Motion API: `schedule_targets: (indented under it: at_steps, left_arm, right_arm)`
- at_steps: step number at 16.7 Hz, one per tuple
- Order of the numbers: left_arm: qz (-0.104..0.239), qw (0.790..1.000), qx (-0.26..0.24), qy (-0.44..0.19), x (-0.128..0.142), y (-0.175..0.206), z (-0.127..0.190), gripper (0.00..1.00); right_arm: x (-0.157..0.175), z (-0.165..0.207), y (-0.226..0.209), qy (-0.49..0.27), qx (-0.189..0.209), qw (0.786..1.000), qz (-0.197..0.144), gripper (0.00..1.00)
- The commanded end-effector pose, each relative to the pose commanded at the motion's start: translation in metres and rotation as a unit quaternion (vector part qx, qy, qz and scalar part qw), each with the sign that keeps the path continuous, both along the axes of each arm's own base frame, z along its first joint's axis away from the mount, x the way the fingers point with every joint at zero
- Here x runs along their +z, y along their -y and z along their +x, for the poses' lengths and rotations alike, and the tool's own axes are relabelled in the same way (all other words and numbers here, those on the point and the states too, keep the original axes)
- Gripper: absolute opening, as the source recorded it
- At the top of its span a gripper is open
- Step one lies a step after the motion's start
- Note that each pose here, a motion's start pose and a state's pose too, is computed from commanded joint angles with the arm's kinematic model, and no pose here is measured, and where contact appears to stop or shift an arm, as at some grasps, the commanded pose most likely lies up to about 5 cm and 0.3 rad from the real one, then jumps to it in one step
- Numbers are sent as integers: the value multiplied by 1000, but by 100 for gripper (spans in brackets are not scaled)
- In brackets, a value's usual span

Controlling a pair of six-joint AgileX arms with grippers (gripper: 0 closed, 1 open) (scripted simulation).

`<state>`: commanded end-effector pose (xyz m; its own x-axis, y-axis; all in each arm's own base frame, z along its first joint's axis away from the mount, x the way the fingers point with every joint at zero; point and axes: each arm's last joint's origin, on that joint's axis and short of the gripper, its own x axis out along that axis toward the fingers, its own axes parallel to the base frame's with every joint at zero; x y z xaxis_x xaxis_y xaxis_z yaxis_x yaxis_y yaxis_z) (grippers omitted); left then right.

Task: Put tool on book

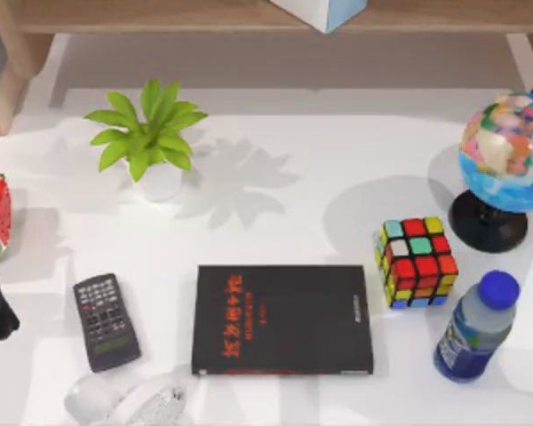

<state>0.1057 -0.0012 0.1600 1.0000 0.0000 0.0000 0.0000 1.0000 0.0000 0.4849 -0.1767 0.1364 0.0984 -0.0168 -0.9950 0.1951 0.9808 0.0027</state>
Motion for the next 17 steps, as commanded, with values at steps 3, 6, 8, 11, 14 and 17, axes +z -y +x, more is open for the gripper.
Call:
schedule_targets:
  at_steps: [3, 6, 8, 11, 14, 17]
  left_arm:
    - [0, 1000, 0, 0, 0, 0, 0, 100]
    - [0, 1000, 0, 0, 0, 0, 0, 100]
    - [0, 1000, 0, 0, 0, 0, 0, 100]
    - [0, 1000, 0, 0, 0, 0, 0, 100]
    - [0, 1000, 0, 0, 0, 0, 0, 100]
    - [0, 1000, 0, 0, 0, 0, 0, 100]
  right_arm:
    - [0, 0, 0, 0, 0, 1000, 0, 70]
    - [0, 0, 0, 0, 0, 1000, 0, 47]
    - [0, 0, 0, 0, 0, 1000, 0, 32]
    - [0, 0, 0, 0, 0, 1000, 0, 10]
    - [0, 0, 0, 0, 0, 1000, 0, 0]
    - [0, 0, 0, 0, 0, 1000, 0, 0]
